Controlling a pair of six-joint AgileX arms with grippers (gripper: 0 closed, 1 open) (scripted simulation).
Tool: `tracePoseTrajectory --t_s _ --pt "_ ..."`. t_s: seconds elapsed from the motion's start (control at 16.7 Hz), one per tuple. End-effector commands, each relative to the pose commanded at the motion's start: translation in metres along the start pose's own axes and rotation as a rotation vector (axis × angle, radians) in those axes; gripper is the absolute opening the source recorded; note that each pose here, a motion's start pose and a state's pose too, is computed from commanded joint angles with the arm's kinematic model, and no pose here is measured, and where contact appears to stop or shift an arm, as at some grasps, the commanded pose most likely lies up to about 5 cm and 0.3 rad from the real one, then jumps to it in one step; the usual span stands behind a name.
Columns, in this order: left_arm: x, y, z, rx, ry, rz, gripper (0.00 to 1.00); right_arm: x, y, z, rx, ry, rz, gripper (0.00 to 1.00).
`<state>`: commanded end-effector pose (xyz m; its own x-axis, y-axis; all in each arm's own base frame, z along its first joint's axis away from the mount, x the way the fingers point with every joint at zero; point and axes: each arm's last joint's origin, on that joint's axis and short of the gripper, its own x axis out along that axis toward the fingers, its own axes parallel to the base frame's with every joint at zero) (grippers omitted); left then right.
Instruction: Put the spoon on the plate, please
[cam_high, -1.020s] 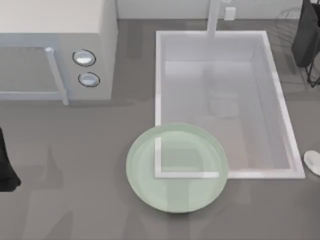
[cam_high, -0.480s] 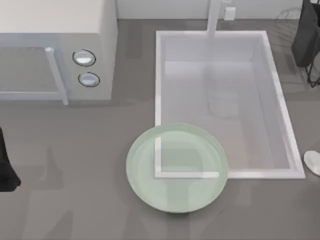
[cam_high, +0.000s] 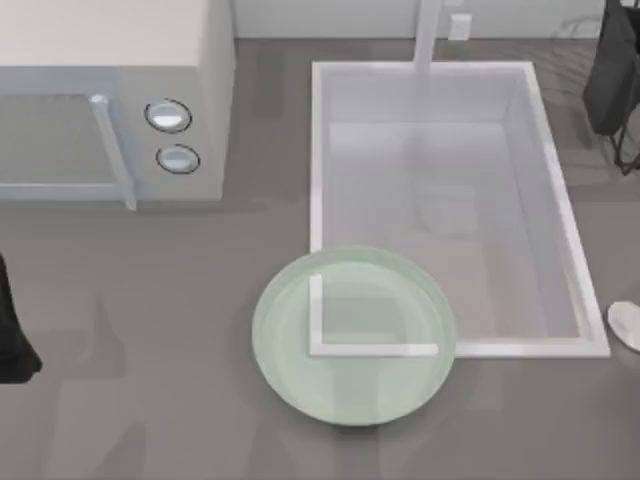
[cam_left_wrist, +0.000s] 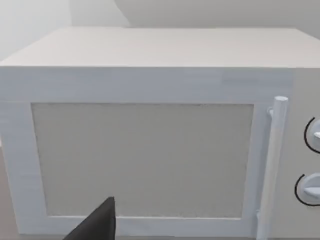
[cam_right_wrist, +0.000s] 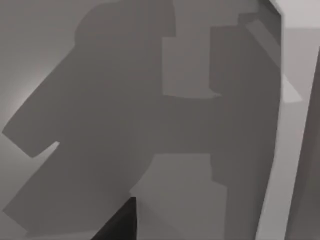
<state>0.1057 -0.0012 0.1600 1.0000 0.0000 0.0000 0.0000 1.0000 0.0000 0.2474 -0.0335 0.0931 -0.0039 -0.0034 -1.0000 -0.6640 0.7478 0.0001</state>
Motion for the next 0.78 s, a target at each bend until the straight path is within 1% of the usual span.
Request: tracePoseTrajectory --t_s 0.12,0.18,0.6,0.66,0.78 --pt "0.000 0.000 0.000 0.000 0.000 0.000 1.00 0.000 0.000 0.000 0.000 0.000 0.000 0.02" --pt "0.000 0.000 0.000 0.000 0.000 0.000 1.00 0.000 0.000 0.000 0.000 0.000 0.000 0.00" --pt "0.000 0.000 0.000 0.000 0.000 0.000 1.00 0.000 0.000 0.000 0.000 0.000 0.000 0.00" --pt "0.000 0.000 0.000 0.000 0.000 0.000 1.00 -0.022 0.001 0.001 0.020 -0.027 0.000 0.00" --pt "0.000 0.000 0.000 0.000 0.000 0.000 1.00 -0.026 -0.001 0.002 0.022 -0.029 -0.002 0.00"
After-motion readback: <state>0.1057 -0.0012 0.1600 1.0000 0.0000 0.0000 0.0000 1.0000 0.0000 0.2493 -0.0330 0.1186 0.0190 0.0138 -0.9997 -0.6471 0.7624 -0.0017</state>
